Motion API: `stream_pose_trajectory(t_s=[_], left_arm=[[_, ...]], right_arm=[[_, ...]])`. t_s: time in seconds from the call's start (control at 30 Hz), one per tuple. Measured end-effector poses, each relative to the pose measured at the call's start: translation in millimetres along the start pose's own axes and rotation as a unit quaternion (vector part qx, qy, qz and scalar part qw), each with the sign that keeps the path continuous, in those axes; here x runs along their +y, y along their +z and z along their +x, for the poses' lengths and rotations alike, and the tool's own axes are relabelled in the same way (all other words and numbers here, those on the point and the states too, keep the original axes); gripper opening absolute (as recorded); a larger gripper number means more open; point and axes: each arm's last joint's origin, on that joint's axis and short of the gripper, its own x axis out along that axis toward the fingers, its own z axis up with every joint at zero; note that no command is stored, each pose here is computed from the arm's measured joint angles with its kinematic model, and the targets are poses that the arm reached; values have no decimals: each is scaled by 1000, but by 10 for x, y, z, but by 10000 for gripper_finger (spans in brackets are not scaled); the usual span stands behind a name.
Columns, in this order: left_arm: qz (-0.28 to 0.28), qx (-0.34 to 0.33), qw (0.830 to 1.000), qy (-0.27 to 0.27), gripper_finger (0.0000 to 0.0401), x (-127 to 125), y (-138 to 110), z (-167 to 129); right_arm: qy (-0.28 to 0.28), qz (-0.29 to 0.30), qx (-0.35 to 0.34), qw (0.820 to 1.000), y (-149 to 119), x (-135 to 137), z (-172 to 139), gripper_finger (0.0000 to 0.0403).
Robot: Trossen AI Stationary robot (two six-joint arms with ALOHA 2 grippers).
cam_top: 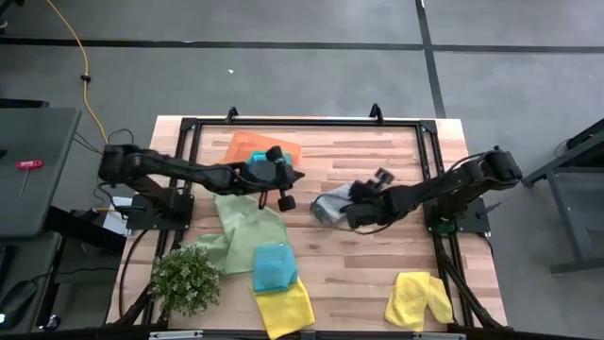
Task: Fold microfiber towels
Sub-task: Put the gray microfiber cloth into the orange bin
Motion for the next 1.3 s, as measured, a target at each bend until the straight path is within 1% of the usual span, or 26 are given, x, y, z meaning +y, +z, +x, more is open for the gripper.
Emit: stream_pose_trajectory(t_s=[0.07,0.13,0.23,0.33,0.43,0.5,0.63,0.7,0.77,0.83,0.93,0.97,1.07,1.1,1.3], left_arm=[[-14,-33,999,-7,0,2,90,-151],[-18,-51,998,-18,0,-29,90,-288],[-25,-95,995,-34,0,-63,65,-495],[-27,-151,987,-40,0,-18,75,-732],[-44,-198,977,-68,0,50,52,-943],[-50,-222,969,-92,0,75,9,-1041],[-62,-257,956,-126,0,105,-73,-1170],[-68,-275,949,-136,0,121,-89,-1222],[-73,-284,945,-146,0,125,-91,-1247],[-75,-282,945,-148,0,126,-100,-1253],[-75,-283,945,-148,0,127,-99,-1254],[-75,-282,945,-148,0,127,-99,-1254],[-83,-281,944,-151,0,126,-100,-1253],[-84,-281,944,-151,0,126,-100,-1253],[-87,-280,944,-151,0,127,-99,-1253]], right_arm=[[7,29,7,1000,-110,-90,-25,109],[37,59,8,998,-241,-150,-33,131],[90,113,-16,989,-390,-237,-39,169],[157,160,-66,972,-416,-308,-37,205],[235,202,-113,944,-351,-404,5,230],[265,225,-111,931,-327,-493,108,239],[286,259,-56,921,-359,-650,415,244],[305,267,-37,914,-351,-693,547,244],[317,267,-23,910,-335,-709,663,244],[332,265,-10,905,-326,-698,766,244],[366,262,2,893,-304,-616,903,244],[371,260,5,892,-304,-581,946,244],[361,253,40,897,-367,-488,1089,244],[362,254,44,896,-374,-461,1119,244],[393,257,27,882,-332,-276,1162,244]])
